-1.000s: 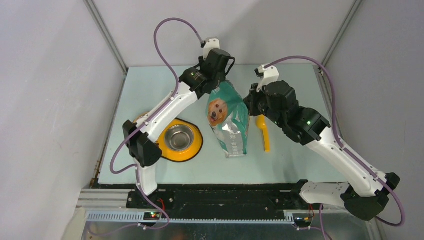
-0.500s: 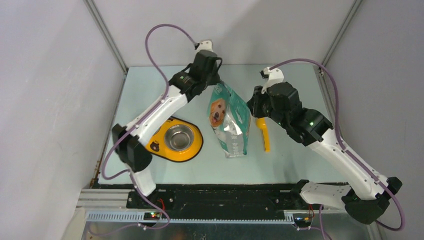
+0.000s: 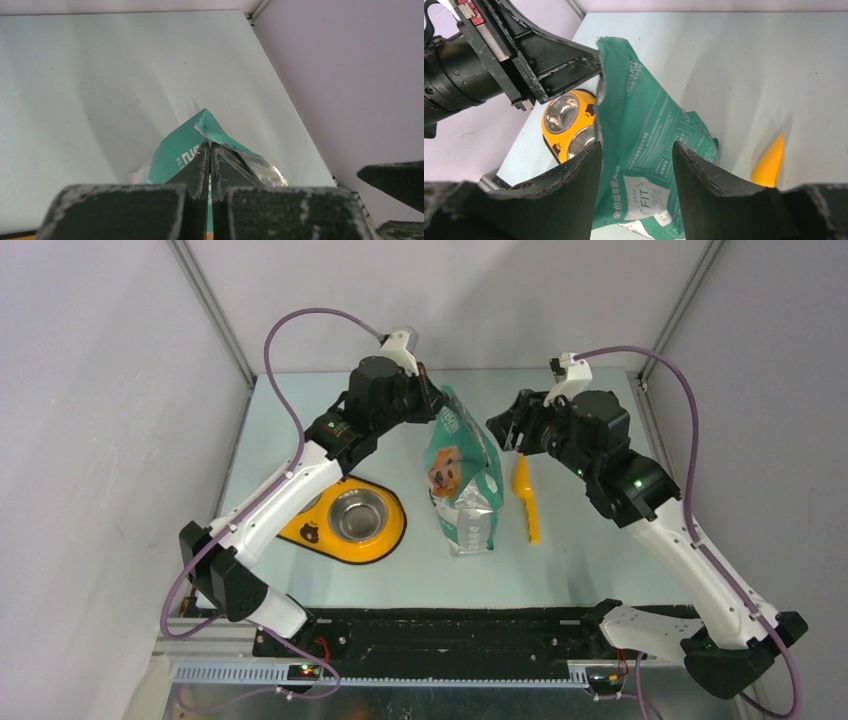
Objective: Serve the pet food
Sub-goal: Open the pet food bag at the center of the board.
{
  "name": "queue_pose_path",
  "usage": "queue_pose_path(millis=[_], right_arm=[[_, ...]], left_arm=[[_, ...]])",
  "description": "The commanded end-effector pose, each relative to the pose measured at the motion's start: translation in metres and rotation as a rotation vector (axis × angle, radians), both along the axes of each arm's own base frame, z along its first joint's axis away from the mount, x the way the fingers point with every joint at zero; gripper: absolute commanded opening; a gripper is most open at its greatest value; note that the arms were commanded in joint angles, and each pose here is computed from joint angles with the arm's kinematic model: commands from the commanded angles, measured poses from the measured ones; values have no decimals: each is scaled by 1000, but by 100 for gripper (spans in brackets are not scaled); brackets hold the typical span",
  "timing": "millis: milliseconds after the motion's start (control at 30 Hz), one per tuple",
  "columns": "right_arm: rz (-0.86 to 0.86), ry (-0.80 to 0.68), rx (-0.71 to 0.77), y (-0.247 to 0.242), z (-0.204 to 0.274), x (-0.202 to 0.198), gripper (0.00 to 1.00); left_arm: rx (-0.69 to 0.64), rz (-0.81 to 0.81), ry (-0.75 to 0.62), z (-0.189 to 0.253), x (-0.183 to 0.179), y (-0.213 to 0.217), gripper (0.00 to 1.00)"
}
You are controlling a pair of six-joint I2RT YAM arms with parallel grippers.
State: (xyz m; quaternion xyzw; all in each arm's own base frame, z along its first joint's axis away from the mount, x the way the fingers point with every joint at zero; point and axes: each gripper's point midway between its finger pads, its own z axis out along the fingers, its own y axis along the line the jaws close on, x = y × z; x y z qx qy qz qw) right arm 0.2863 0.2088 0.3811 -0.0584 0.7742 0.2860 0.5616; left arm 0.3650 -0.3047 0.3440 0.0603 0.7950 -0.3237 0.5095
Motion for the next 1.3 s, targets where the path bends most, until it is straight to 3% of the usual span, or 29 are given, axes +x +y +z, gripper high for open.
queue_pose_path(millis=[0, 333, 700, 767, 867, 933, 1033, 1133, 1267], right_arm=[[102, -62, 2, 23, 22, 9, 59], [76, -15, -206, 48, 5, 63, 53], [74, 97, -361, 52, -37, 82, 44], [87, 141, -398, 52, -47, 79, 35], [43, 186, -459, 42, -59, 77, 9], [22, 203, -429, 39, -56, 77, 0], [51, 228, -328, 35, -47, 77, 0], [189, 227, -154, 52, -28, 67, 0], [150, 168, -74, 38, -1, 69, 0]], left_arm=[[-21, -160, 30, -3, -31, -19, 0], [3, -115, -6, -2, -24, -13, 0], [14, -100, -42, 8, -23, -8, 0], [19, -87, -51, 10, -21, -6, 0], [38, -66, -55, 11, -18, -2, 0], [60, -27, -60, 10, -13, 4, 0], [77, -13, -66, 10, -11, 7, 0], [96, -15, -70, 9, -11, 9, 0], [167, 5, -75, 6, -10, 19, 0]])
